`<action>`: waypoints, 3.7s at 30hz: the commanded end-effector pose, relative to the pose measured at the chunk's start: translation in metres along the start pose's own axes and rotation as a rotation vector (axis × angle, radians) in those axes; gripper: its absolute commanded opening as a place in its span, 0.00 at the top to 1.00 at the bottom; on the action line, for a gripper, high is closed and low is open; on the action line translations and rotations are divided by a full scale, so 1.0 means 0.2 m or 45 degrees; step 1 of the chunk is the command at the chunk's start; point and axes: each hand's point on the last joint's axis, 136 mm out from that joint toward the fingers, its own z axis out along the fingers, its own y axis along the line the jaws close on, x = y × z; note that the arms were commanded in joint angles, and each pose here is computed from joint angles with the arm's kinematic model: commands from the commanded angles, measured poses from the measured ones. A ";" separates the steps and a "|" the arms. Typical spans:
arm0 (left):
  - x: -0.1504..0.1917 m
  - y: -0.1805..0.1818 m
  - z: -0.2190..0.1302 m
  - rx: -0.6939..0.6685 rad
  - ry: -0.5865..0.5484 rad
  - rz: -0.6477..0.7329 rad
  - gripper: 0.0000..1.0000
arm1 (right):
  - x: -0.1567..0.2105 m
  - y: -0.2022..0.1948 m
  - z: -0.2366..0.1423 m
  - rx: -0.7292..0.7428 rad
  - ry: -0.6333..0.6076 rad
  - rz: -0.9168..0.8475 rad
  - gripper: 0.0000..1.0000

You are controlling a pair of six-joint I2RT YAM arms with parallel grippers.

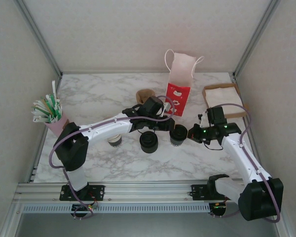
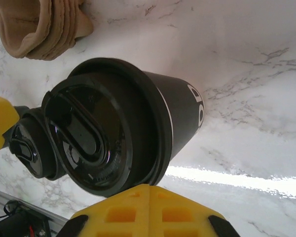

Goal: Pack the takeout coffee

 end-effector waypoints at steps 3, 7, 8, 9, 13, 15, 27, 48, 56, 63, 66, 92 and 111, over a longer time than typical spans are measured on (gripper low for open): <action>0.03 -0.04 -0.02 0.055 0.000 0.030 0.65 | -0.05 0.02 0.03 -0.035 0.001 0.003 0.99; 0.05 -0.04 -0.02 0.058 0.005 0.024 0.65 | -0.07 0.02 0.05 -0.029 0.011 0.002 0.99; 0.06 -0.04 -0.02 0.059 0.008 0.021 0.65 | -0.08 0.02 0.05 -0.026 0.011 0.000 0.99; 0.06 -0.04 -0.02 0.060 0.010 0.021 0.65 | -0.09 0.02 0.05 -0.025 0.012 -0.001 0.99; 0.07 -0.05 -0.02 0.067 0.012 0.021 0.65 | -0.12 0.02 0.06 -0.016 0.015 -0.006 0.99; 0.08 -0.05 -0.01 0.071 0.013 0.021 0.65 | -0.14 0.02 0.07 -0.012 0.011 -0.011 0.99; 0.12 -0.12 -0.01 0.121 0.024 0.020 0.64 | -0.26 0.05 0.12 -0.032 0.017 -0.030 0.99; -0.05 -0.04 -0.17 0.098 -0.070 -0.024 0.75 | -0.18 0.07 0.02 -0.055 -0.020 -0.015 0.98; -0.10 0.06 -0.09 0.109 -0.031 -0.070 0.93 | -0.13 0.06 0.07 -0.098 0.010 0.029 1.00; -0.10 0.10 -0.01 0.113 0.011 -0.093 0.98 | -0.12 0.06 0.11 -0.127 0.038 0.046 1.00; -0.08 0.12 0.02 0.106 0.027 -0.099 0.98 | -0.12 0.06 0.12 -0.135 0.043 0.050 1.00; 0.06 0.24 0.08 0.054 0.081 -0.166 1.00 | -0.10 0.01 0.21 -0.116 0.107 0.071 1.00; 0.09 0.13 -0.10 0.068 0.006 -0.164 0.93 | -0.21 0.11 0.15 -0.141 0.066 0.008 1.00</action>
